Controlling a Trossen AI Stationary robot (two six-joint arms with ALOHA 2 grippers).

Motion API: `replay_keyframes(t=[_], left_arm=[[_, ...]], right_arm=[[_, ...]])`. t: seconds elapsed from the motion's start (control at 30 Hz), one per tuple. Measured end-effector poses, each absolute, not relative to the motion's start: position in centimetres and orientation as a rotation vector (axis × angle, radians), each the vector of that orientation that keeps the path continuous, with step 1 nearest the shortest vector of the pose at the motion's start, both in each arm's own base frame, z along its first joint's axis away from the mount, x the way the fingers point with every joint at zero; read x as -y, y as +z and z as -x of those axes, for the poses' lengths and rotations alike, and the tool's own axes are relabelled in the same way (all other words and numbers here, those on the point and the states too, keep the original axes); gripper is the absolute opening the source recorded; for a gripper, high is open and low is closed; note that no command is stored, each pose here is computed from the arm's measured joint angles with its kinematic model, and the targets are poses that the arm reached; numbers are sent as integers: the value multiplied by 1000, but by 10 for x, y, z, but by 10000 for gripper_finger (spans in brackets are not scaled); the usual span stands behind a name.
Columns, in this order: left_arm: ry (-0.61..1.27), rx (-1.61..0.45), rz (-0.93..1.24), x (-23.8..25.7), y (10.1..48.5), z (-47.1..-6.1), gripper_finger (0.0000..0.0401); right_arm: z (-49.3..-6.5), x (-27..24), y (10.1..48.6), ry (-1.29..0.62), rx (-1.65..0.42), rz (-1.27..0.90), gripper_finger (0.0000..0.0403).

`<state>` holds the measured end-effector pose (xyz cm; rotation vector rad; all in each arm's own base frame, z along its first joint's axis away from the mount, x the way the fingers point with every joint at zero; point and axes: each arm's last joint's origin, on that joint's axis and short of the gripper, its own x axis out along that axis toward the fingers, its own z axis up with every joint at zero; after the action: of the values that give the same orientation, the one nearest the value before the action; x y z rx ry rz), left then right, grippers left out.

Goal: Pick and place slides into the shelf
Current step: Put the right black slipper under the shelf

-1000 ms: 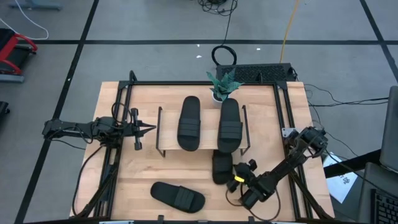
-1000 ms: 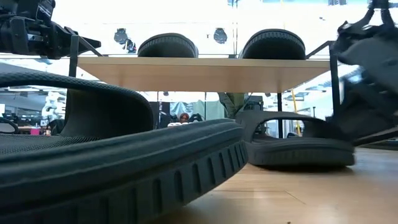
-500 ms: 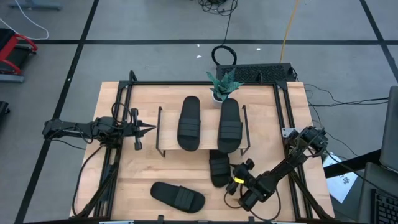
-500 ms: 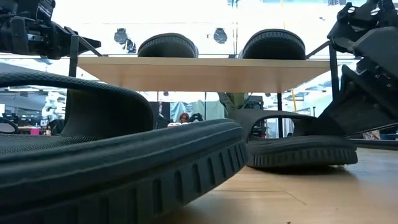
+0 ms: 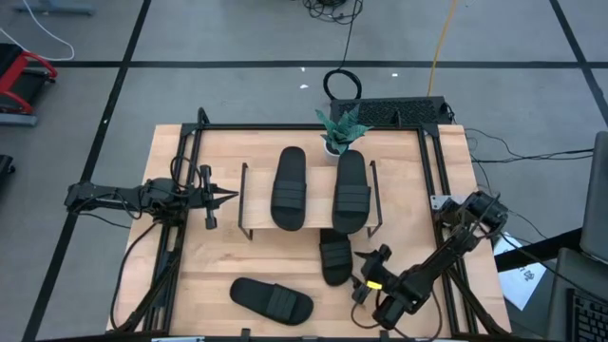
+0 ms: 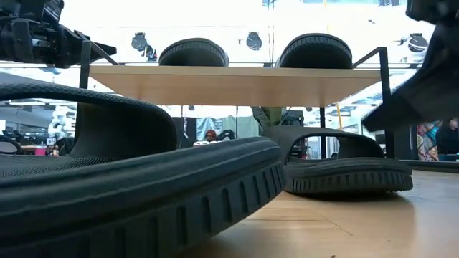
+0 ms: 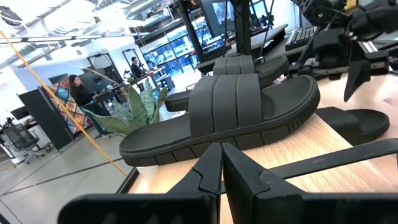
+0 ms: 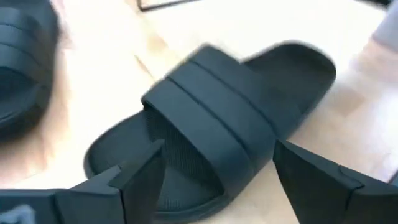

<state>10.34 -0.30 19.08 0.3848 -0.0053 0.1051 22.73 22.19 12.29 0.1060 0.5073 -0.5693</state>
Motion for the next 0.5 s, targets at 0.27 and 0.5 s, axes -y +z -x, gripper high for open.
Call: replay_keyframes(t=[0.27, 0.5], left_arm=[[105, 5, -385, 3, 191, -103, 21], [105, 3, -386, 3, 191, -103, 21]], right_arm=[[-230, -226, 144, -427, -554, 35, 213], [-239, -234, 149, -261, -568, 112, 161]])
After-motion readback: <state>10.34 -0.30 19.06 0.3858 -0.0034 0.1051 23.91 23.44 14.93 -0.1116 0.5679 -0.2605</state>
